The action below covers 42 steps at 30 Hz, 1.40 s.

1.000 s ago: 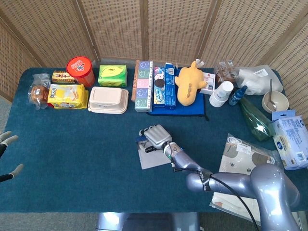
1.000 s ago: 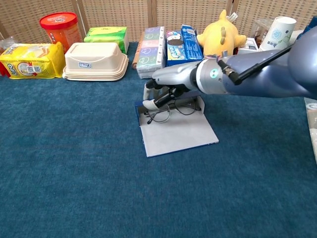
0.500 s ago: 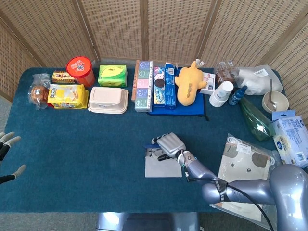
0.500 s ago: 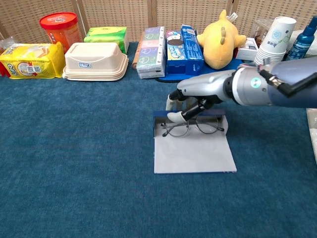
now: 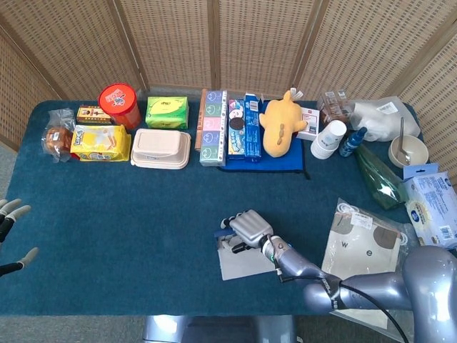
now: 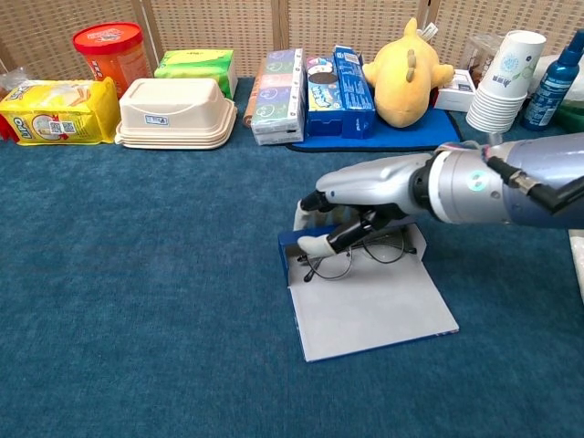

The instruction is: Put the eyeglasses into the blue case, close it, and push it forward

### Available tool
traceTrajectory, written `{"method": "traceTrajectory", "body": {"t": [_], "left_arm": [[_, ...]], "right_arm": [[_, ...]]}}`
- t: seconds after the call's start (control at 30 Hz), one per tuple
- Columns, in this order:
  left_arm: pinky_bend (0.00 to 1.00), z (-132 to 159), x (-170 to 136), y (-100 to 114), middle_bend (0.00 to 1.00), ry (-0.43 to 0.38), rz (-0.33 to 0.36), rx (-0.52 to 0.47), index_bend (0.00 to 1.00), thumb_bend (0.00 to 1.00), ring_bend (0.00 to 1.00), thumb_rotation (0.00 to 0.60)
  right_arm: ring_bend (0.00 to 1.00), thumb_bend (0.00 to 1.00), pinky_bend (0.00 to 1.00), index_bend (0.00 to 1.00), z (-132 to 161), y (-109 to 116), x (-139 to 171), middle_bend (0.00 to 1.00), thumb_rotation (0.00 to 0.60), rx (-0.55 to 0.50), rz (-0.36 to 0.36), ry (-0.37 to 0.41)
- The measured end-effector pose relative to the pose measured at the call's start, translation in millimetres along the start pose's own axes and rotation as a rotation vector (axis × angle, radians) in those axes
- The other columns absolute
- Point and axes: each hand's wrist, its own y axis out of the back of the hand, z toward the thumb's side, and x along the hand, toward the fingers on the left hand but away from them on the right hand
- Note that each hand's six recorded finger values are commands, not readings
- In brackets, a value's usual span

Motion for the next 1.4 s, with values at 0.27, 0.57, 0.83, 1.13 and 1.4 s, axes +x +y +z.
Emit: {"method": "traceTrajectory", "body": {"t": [0.27, 0.57, 0.83, 1.13, 1.4], "left_arm": [[0.07, -3.3, -2.2, 0.2, 0.12, 0.009, -0.001, -0.001, 0.16, 0.21, 0.07, 0.540], [0.07, -1.2, 1.2, -3.8, 0.12, -0.005, -0.010, -0.007, 0.16, 0.21, 0.07, 0.542], [0.07, 1.7, 0.7, -3.8, 0.12, -0.011, -0.007, -0.008, 0.16, 0.21, 0.07, 0.539], [0.07, 2.7, -0.7, -3.3, 0.12, -0.011, -0.004, -0.008, 0.16, 0.21, 0.07, 0.544], [0.07, 4.7, 1.5, -5.1, 0.12, -0.017, -0.011, -0.007, 0.16, 0.21, 0.07, 0.544]], "right_arm": [[0.33, 0.46, 0.35, 0.24, 11.0, -6.1, 1.9, 0.34, 0.107, 0.008, 0.023, 0.032], [0.33, 0.46, 0.36, 0.24, 6.1, -12.2, 24.8, 0.34, 0.101, -0.009, 0.034, 0.010], [0.33, 0.46, 0.36, 0.24, 1.8, -18.4, 44.5, 0.35, 0.105, -0.013, 0.041, -0.008], [0.33, 0.46, 0.36, 0.24, 0.7, -22.7, 53.2, 0.35, 0.104, -0.022, 0.053, -0.003], [0.33, 0.46, 0.36, 0.24, -5.6, -24.5, 61.0, 0.35, 0.104, -0.031, 0.053, -0.023]]}}
